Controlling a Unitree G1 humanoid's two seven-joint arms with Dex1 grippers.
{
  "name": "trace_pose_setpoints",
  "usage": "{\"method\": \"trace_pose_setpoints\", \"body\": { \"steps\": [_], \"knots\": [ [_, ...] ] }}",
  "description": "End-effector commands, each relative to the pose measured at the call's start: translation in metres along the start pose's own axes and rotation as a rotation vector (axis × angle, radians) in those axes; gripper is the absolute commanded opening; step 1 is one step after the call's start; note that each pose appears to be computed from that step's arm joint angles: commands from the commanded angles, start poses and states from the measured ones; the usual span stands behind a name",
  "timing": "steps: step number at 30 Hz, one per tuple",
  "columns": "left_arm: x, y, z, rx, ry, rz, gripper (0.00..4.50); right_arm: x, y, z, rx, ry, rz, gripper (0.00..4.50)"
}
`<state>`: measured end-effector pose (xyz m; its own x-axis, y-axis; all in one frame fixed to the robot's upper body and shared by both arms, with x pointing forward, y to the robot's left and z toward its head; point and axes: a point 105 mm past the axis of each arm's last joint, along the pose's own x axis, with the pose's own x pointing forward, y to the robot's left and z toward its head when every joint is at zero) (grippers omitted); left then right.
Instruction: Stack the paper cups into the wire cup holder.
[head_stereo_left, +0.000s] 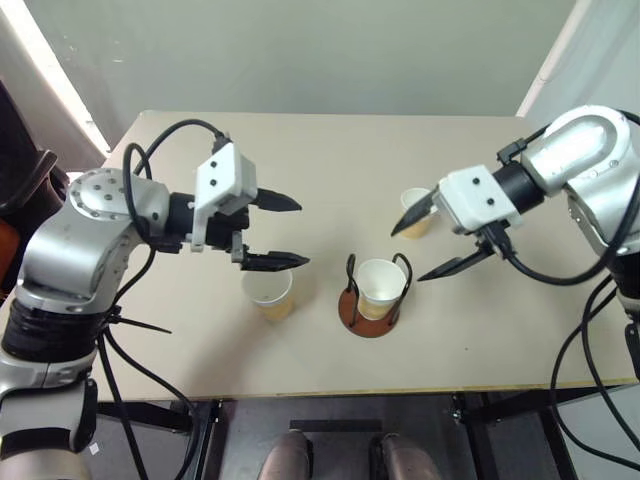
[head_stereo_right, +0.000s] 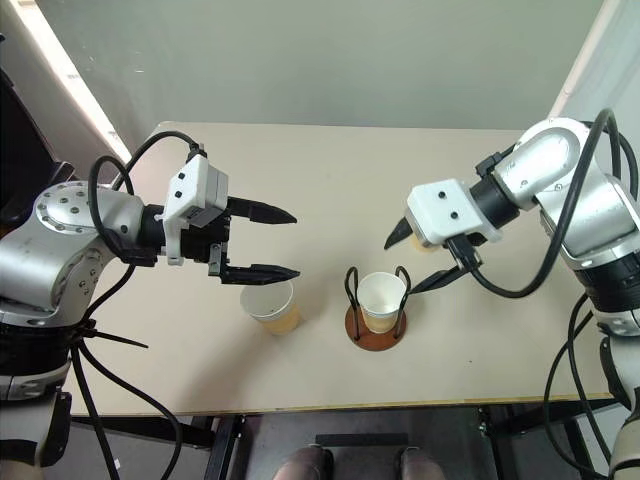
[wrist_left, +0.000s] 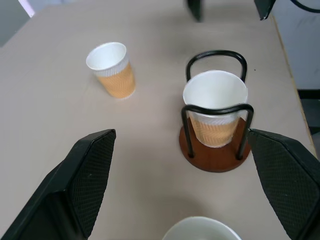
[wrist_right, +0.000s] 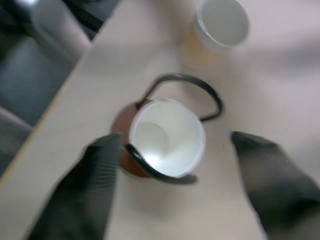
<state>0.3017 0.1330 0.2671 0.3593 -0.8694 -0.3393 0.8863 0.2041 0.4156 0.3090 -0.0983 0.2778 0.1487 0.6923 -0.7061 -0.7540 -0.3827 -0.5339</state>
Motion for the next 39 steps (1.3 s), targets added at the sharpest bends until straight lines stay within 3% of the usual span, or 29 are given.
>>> {"method": "trace_pose_setpoints", "body": {
  "steps": [1, 3, 8, 17, 20, 24, 29, 32, 36, 39],
  "knots": [
    [0.003, 0.022, 0.007, 0.053, -0.001, 0.128, 4.5, -0.023, -0.039, -0.028, 0.021, 0.123, -0.241, 4.44],
    [0.01, 0.034, 0.001, 0.055, 0.031, 0.199, 4.5, -0.021, -0.049, -0.056, 0.064, 0.209, -0.296, 4.44],
    [0.026, 0.048, -0.001, 0.023, 0.014, 0.286, 4.5, -0.005, -0.056, -0.105, 0.22, 0.267, -0.35, 4.44],
    [0.024, 0.045, -0.005, 0.012, 0.034, 0.32, 4.5, 0.028, -0.049, -0.143, 0.281, 0.444, -0.313, 4.44],
    [0.021, 0.043, -0.003, 0.009, 0.036, 0.318, 4.5, 0.036, -0.046, -0.148, 0.293, 0.459, -0.307, 3.54],
    [0.016, 0.042, -0.004, -0.001, 0.047, 0.326, 4.5, 0.04, -0.047, -0.146, 0.279, 0.454, -0.302, 2.01],
    [0.013, 0.041, -0.006, -0.001, 0.054, 0.329, 4.5, 0.03, -0.06, -0.13, 0.227, 0.409, -0.318, 0.14],
    [0.013, 0.04, -0.003, 0.005, 0.035, 0.313, 4.5, 0.012, -0.071, -0.109, 0.103, 0.376, -0.322, 0.02],
    [0.014, 0.012, 0.007, 0.029, -0.031, 0.153, 4.5, -0.012, -0.079, -0.032, -0.07, 0.132, -0.266, 0.02],
    [0.005, 0.005, 0.009, 0.029, -0.04, 0.112, 4.5, -0.025, -0.058, 0.013, -0.127, -0.024, -0.184, 0.02]
  ]
}}
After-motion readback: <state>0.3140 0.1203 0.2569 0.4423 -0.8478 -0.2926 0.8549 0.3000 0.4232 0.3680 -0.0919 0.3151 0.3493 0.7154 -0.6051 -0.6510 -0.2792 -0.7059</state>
